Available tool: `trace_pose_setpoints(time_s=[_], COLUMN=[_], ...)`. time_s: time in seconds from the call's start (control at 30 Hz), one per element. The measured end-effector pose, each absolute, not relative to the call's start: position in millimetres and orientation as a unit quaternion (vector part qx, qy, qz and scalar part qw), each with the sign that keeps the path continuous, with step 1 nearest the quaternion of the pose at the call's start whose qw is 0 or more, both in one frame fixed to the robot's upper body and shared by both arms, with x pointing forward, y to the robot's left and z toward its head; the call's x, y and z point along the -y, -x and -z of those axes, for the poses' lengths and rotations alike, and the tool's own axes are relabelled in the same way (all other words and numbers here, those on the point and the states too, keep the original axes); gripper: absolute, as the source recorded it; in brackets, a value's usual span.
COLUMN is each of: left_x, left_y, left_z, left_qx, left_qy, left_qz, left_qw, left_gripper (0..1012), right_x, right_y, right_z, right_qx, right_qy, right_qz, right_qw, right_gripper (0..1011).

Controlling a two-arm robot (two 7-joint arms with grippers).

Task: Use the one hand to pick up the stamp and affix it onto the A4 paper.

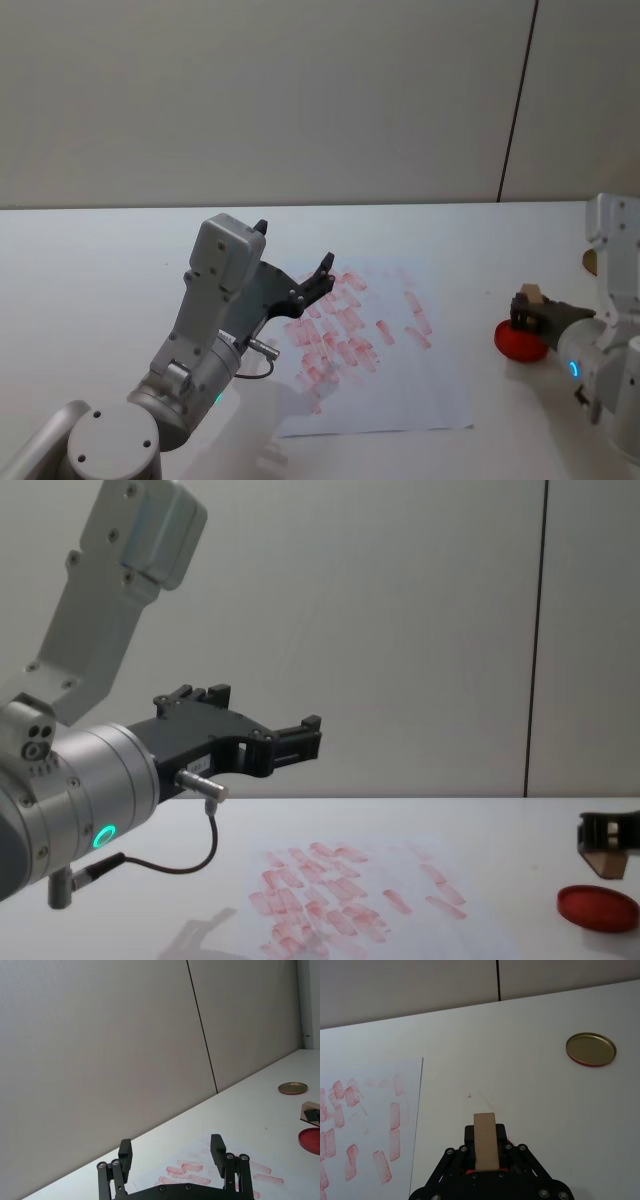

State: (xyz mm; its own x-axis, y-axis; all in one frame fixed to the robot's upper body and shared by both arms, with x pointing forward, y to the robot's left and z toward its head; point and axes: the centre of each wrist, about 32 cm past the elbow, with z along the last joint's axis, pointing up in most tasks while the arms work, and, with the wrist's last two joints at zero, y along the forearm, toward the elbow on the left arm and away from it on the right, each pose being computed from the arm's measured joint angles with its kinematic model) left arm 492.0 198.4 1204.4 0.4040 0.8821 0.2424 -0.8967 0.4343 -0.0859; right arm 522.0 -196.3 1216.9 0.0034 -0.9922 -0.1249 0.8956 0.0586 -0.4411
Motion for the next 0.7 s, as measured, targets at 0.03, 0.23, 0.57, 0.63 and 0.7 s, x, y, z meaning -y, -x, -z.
trace_pose_setpoints(time_s=[0.03, 0.23, 0.57, 0.63, 0.7], left_x=[-198.4, -198.4, -198.4, -198.4, -198.4], left_y=[-492.0, -492.0, -492.0, -492.0, -492.0], left_z=[-1204.4, -1204.4, -1204.4, -1204.4, -1204.4], left_qx=[0.126, 0.126, 0.126, 0.126, 0.126], left_qy=[-0.029, -0.029, -0.029, -0.029, -0.029], left_qz=[-0.531, -0.531, -0.531, -0.531, -0.531], left_qw=[0.837, 0.837, 0.837, 0.837, 0.837], left_gripper=[993, 993, 993, 993, 993], right_x=[196.3, 196.4, 196.4, 196.5, 196.6], right_y=[-522.5, -525.9, -530.0, -530.4, -530.7], right_z=[-1216.2, -1210.7, -1204.8, -1204.1, -1203.9], right_qx=[-0.205, -0.214, -0.221, -0.222, -0.221], right_qy=[0.119, 0.124, 0.133, 0.135, 0.135], right_qz=[0.675, 0.67, 0.669, 0.669, 0.668], right_qw=[0.699, 0.699, 0.697, 0.697, 0.697], right_gripper=[220, 220, 278, 361, 407])
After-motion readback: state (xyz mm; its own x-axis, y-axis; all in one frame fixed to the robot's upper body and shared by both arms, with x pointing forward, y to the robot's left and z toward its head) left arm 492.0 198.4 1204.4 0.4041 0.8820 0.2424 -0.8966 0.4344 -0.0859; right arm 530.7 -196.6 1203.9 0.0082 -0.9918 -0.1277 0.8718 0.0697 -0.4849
